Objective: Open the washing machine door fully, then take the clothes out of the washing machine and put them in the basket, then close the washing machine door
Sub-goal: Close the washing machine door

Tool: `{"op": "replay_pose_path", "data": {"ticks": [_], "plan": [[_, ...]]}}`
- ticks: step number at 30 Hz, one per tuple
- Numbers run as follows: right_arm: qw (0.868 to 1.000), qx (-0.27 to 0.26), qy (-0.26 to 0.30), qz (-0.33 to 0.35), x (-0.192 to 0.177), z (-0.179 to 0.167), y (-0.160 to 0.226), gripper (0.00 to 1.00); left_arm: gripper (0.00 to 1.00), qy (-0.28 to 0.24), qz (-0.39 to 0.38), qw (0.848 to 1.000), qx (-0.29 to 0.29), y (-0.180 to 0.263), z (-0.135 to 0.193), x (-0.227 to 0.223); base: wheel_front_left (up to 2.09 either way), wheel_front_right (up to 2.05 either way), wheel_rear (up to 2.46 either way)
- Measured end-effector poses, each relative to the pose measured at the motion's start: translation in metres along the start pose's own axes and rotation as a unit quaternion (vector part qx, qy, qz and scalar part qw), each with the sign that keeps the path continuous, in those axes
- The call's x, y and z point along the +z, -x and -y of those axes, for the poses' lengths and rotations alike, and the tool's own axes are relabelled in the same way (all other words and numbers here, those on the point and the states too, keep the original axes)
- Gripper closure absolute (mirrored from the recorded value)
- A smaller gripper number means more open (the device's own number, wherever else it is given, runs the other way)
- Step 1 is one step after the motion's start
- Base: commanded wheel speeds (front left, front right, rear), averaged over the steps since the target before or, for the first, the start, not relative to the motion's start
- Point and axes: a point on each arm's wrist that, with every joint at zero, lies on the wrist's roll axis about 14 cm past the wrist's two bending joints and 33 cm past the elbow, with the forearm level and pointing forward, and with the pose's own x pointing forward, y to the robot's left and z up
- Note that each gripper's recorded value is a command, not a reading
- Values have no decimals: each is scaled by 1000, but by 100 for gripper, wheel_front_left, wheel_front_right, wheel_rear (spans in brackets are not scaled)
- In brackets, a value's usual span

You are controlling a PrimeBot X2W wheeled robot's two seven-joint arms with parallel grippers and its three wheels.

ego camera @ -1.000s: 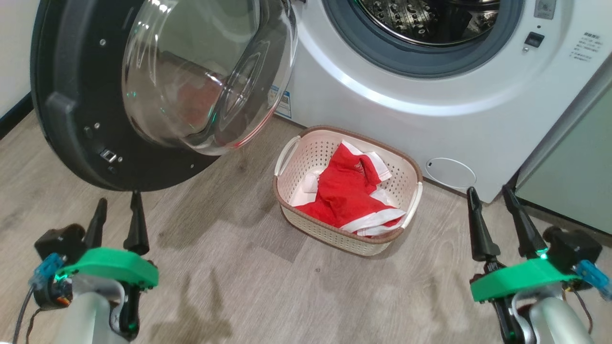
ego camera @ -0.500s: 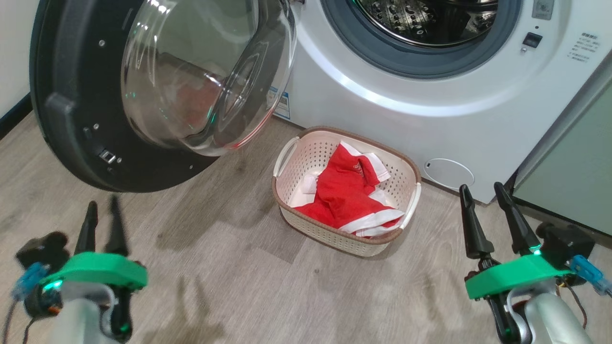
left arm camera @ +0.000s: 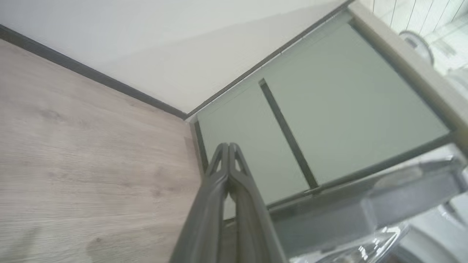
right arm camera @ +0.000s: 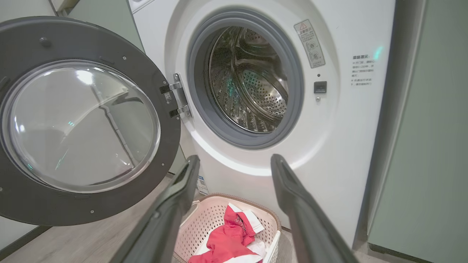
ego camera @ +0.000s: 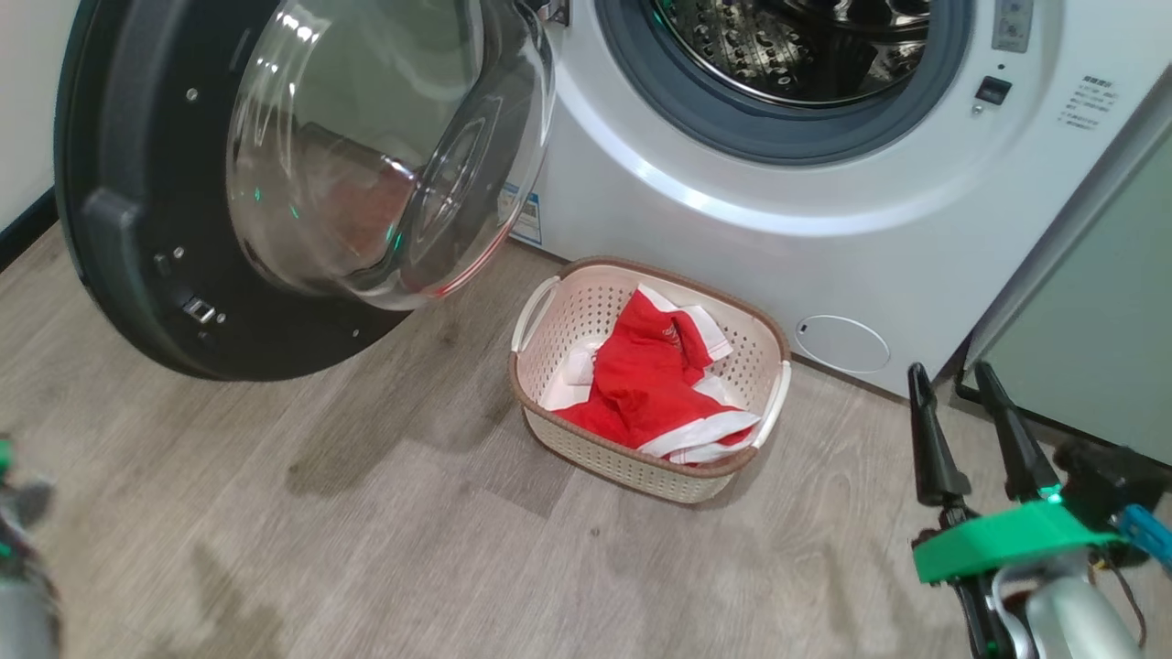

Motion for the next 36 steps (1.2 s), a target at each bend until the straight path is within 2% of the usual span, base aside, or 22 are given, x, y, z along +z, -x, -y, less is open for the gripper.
{"op": "replay_pose_path", "data": {"ticks": [3,6,14,23,36], "plan": [[1000,-8,0,-4,-2,4,7,0,100,79,-20,996,20,-19,4,11,0,0,0],[1000,-15,-2,-5,-4,6,11,0,100,155,-54,986,34,-36,16,15,0,0,0],[1000,-28,4,1,2,13,18,0,100,237,-147,960,33,-58,61,10,0,0,0],[999,-49,11,0,3,23,31,0,100,237,-228,944,-7,-61,119,-10,0,0,0],[996,-84,15,-2,2,42,55,0,100,199,-279,939,-4,-59,134,-61,0,0,0]]}}
